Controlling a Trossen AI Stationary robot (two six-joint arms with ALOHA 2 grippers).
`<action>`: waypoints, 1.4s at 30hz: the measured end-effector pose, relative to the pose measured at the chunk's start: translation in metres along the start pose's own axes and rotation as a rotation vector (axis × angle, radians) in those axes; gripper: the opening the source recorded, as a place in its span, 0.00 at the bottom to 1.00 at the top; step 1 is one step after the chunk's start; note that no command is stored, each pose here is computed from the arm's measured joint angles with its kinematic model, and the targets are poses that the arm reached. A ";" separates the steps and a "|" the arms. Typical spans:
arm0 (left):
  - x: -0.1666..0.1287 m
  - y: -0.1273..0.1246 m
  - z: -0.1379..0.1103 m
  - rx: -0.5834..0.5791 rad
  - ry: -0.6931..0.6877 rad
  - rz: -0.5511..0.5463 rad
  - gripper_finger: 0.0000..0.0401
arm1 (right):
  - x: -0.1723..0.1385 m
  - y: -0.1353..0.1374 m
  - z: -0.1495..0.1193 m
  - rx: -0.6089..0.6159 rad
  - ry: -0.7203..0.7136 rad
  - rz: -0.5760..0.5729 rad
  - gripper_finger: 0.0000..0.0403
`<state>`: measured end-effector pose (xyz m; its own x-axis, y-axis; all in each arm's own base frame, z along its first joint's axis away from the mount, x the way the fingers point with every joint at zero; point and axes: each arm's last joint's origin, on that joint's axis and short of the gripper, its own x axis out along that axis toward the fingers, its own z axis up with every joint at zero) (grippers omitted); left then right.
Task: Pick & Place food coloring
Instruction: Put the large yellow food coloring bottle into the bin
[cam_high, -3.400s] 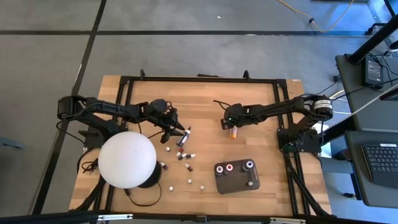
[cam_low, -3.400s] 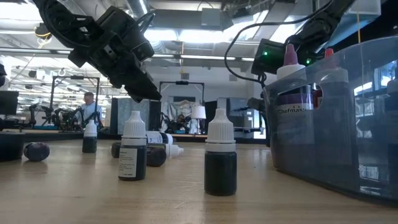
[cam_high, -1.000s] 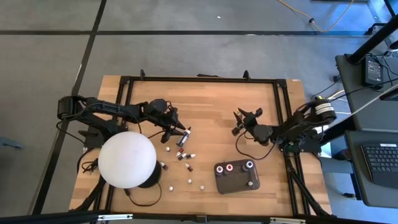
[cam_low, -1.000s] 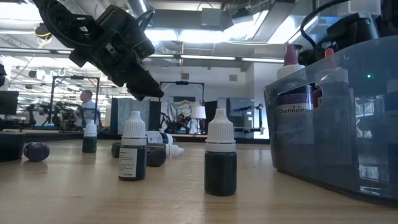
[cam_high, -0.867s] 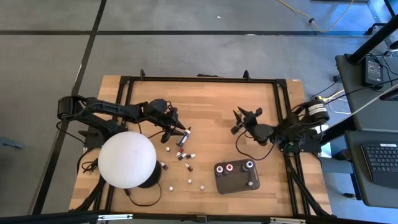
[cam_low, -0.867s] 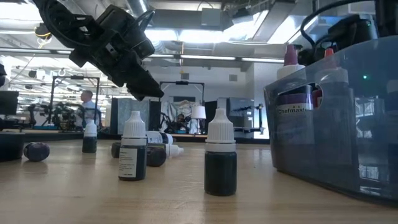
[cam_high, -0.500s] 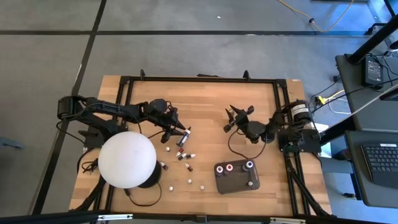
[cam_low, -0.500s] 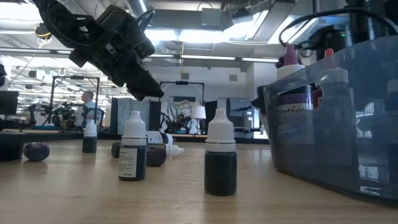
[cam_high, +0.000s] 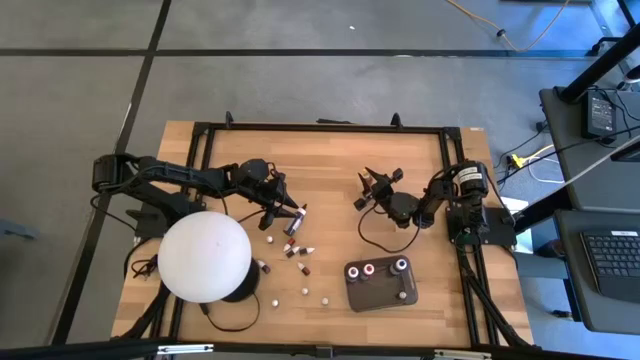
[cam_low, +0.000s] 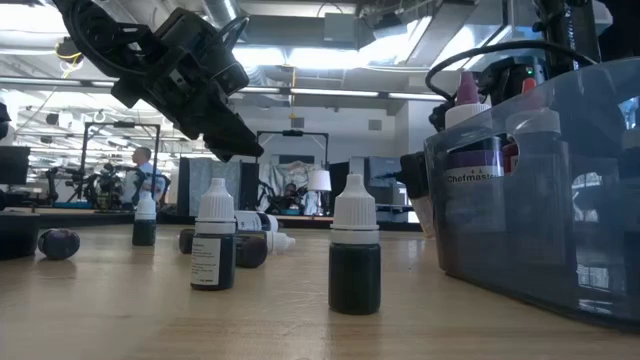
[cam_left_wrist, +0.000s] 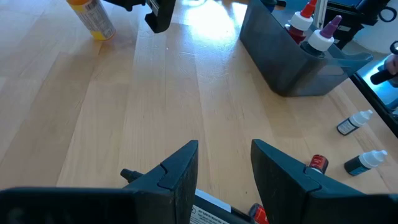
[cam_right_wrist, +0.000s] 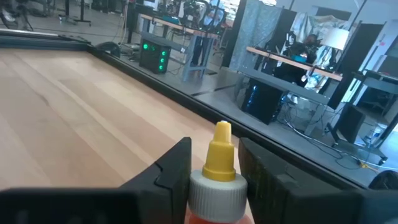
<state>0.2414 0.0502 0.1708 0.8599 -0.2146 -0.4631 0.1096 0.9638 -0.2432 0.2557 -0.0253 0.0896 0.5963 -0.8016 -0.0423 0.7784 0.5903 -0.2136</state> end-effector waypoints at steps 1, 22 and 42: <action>0.000 0.000 0.000 0.000 0.000 0.000 0.36 | 0.000 0.000 0.000 -0.002 0.001 0.000 0.32; 0.000 0.000 0.000 -0.001 0.000 0.000 0.36 | 0.002 -0.001 0.001 0.098 -0.001 -0.009 0.35; 0.000 0.000 0.000 -0.001 0.000 0.000 0.36 | -0.007 0.021 0.015 0.052 -0.057 0.085 0.35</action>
<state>0.2414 0.0502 0.1707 0.8598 -0.2146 -0.4634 0.1089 0.9636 -0.2443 0.2706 -0.0055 0.1003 0.6699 -0.7424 -0.0020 0.7325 0.6614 -0.1611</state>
